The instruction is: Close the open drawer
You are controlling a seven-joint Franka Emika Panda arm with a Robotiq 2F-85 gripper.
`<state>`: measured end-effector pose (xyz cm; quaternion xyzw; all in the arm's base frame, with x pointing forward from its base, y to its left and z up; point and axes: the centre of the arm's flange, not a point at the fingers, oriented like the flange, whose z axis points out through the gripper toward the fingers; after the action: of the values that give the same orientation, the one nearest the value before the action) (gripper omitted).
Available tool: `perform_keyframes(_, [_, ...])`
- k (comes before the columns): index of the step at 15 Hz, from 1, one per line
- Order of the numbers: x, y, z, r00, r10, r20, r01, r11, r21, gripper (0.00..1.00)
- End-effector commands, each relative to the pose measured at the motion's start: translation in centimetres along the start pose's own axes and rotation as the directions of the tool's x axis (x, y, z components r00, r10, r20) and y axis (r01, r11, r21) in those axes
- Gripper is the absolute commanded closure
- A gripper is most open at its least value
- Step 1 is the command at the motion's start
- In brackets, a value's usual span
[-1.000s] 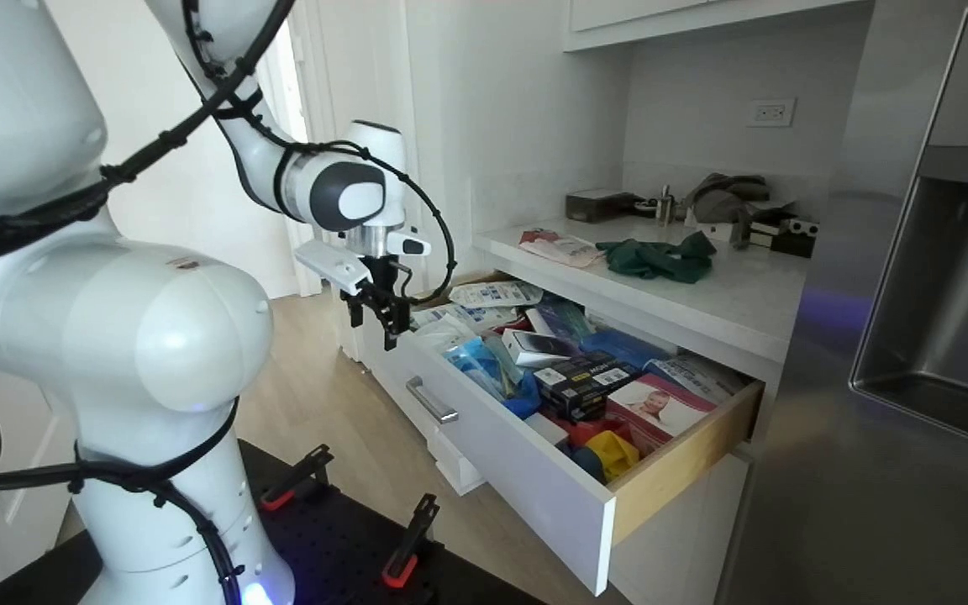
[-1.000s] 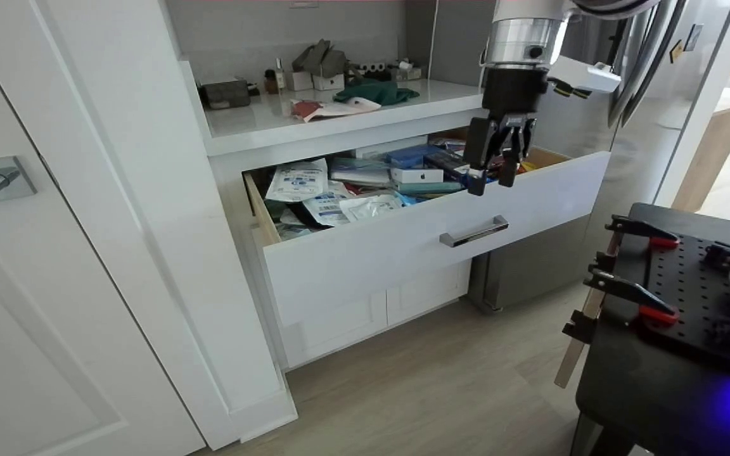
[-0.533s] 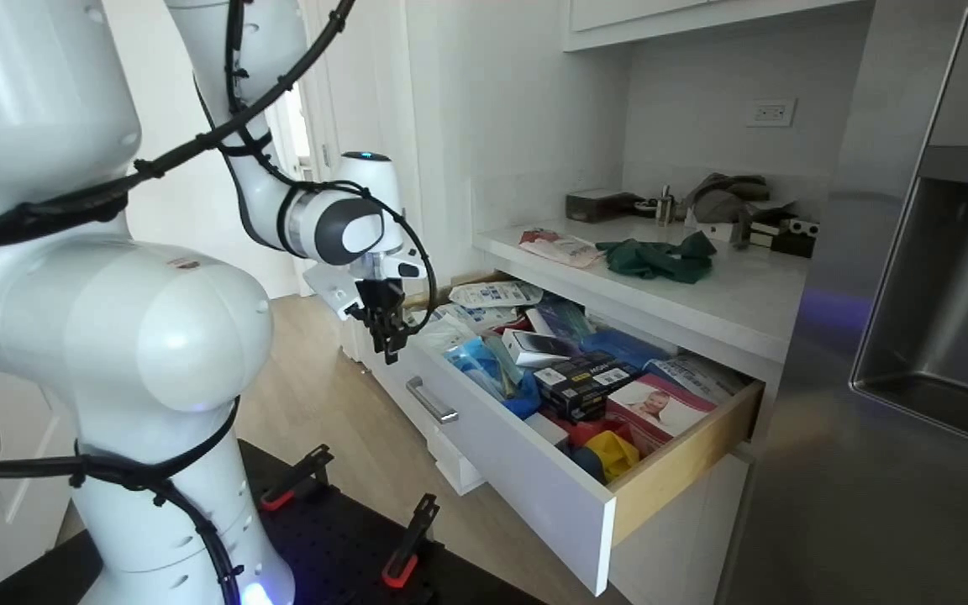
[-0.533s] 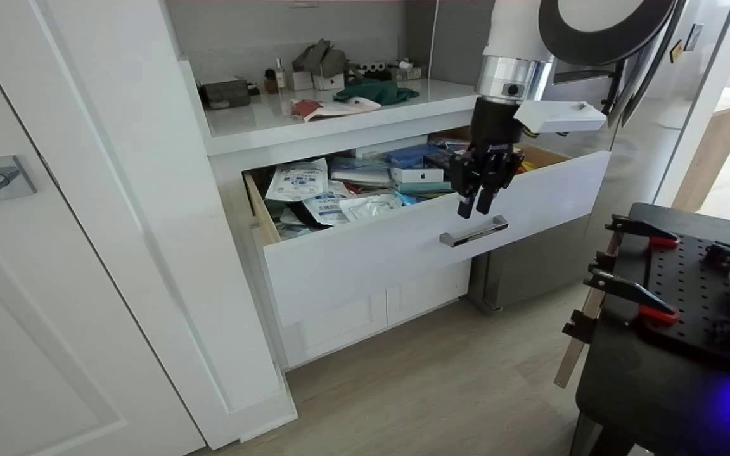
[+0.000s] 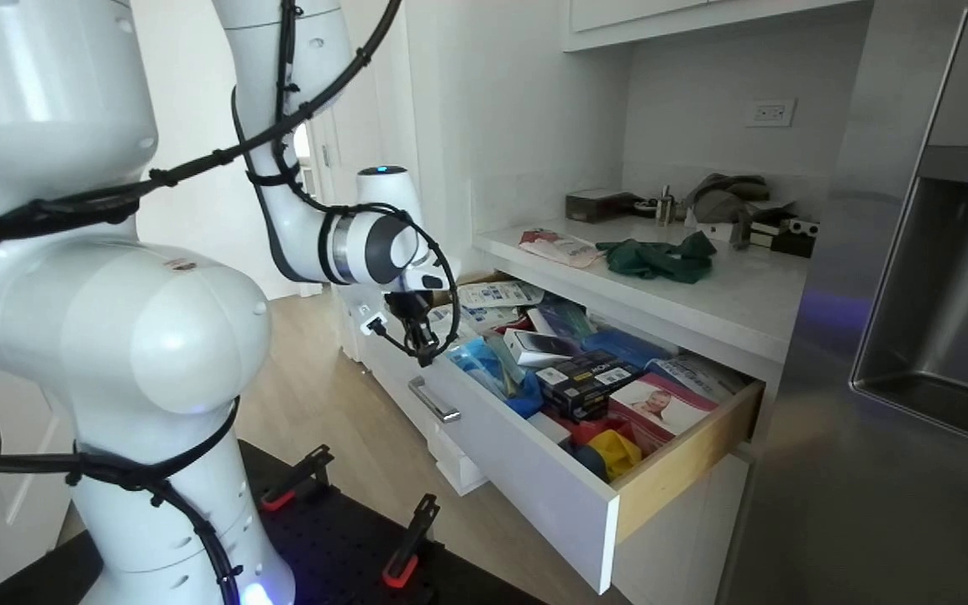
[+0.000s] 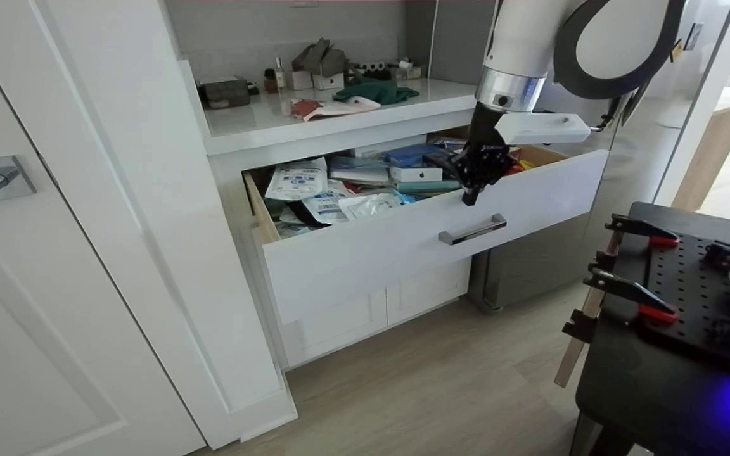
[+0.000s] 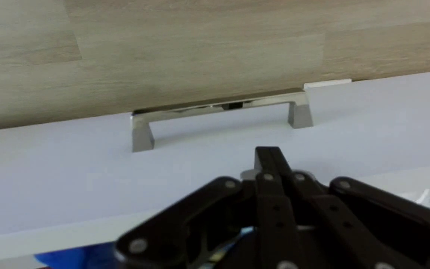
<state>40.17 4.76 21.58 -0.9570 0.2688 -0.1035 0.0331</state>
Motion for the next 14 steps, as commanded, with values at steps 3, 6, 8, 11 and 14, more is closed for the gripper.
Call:
perform_keyframes(3, [3.3, 0.9, 0.9, 0.994, 0.075, -0.073, -0.08, 0.994, -0.073, 0.97])
perform_keyframes(6, [5.0, 1.0, 1.1, 0.991, 0.073, -0.113, -0.083, 0.992, -0.09, 0.99])
perform_keyframes(8, [6.3, 0.9, 1.6, 0.99, 0.062, -0.124, -0.075, 0.992, -0.105, 1.0])
perform_keyframes(11, [8.3, 0.8, 3.3, 0.99, 0.047, -0.13, -0.066, 0.988, -0.143, 0.99])
perform_keyframes(14, [10.3, 0.7, 4.7, 0.991, 0.035, -0.129, -0.058, 0.983, -0.174, 0.99])
